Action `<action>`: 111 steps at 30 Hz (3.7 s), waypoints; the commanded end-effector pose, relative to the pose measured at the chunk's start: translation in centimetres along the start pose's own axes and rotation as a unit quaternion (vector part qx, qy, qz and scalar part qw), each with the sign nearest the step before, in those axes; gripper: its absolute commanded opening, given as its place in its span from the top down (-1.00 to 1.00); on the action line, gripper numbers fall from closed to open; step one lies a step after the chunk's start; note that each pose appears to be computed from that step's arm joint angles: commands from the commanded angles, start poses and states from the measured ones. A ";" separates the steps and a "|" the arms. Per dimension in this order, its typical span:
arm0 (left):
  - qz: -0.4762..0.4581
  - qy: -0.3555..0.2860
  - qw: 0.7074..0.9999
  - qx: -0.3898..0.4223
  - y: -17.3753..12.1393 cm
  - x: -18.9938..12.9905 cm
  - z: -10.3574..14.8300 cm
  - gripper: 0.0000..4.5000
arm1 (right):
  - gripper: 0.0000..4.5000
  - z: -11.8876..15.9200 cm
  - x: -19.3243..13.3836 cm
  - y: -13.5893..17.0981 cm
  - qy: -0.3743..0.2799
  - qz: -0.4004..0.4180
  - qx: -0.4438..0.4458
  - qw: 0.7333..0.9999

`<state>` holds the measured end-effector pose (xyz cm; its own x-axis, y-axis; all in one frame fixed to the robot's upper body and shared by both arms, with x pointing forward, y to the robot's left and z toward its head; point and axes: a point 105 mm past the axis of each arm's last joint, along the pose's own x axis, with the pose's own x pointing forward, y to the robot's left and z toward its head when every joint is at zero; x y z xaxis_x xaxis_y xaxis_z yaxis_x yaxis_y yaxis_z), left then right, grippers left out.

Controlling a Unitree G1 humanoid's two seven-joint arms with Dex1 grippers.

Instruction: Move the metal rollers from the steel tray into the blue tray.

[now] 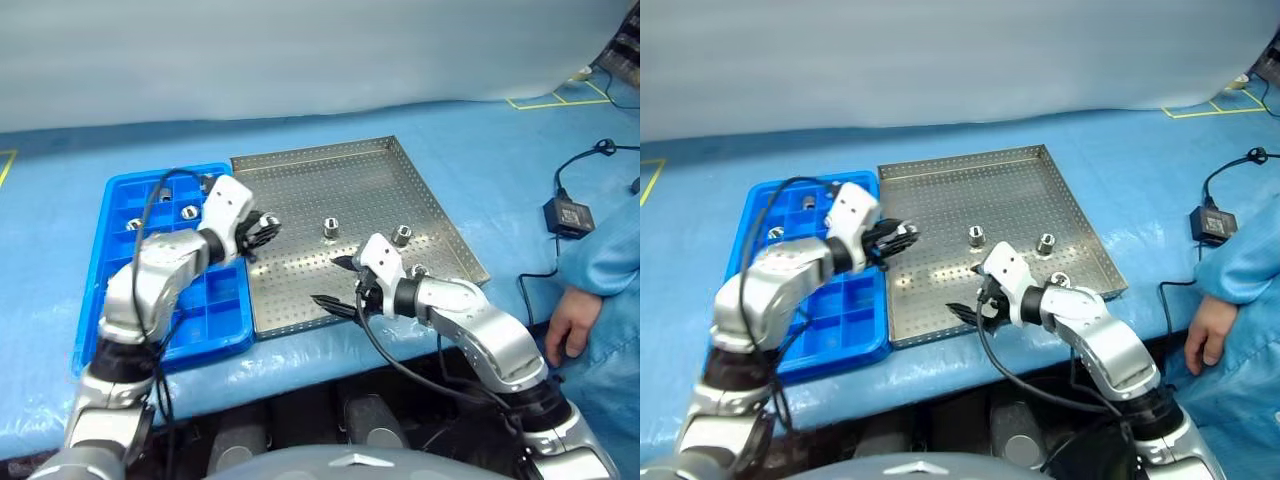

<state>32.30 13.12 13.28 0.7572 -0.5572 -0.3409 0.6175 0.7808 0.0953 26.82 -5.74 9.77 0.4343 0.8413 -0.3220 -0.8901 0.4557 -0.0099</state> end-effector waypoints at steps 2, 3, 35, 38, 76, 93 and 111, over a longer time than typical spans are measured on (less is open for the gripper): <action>0.073 -0.014 0.997 0.007 0.2 -5.1 0.1 0.26 | -1.00 4.4 0.7 2.6 -0.079 0.095 -0.034 0.992; 0.098 -0.007 0.995 0.002 0.6 -6.1 -0.4 0.26 | -1.00 4.8 1.0 2.9 -0.085 0.106 -0.036 0.990; 0.284 0.064 0.955 -0.052 1.6 -13.0 -5.4 -0.06 | -1.00 4.1 2.1 2.6 -0.074 0.098 -0.082 0.989; 0.255 0.022 0.966 -0.049 1.0 -12.1 -3.9 -0.06 | -1.00 4.0 1.6 1.7 -0.074 0.066 -0.079 0.992; -0.160 -0.084 0.984 0.011 -9.0 2.8 0.4 -0.06 | -1.00 -2.8 -4.7 -6.0 0.080 -0.318 0.082 0.941; -0.248 -0.059 0.965 0.059 -11.7 9.7 1.2 -0.06 | -1.00 3.3 -9.2 -6.2 -0.014 -0.421 0.023 0.907; -0.218 0.028 0.973 0.070 -11.5 11.4 -3.4 0.02 | -1.00 2.3 -9.8 -5.6 -0.005 -0.435 0.042 0.899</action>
<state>33.12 -1.57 5.85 0.4000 -0.8223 -0.4049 0.9099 0.4092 0.0679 28.10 -15.81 14.17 0.9522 0.1614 -0.2593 -0.2111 0.9613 -0.1768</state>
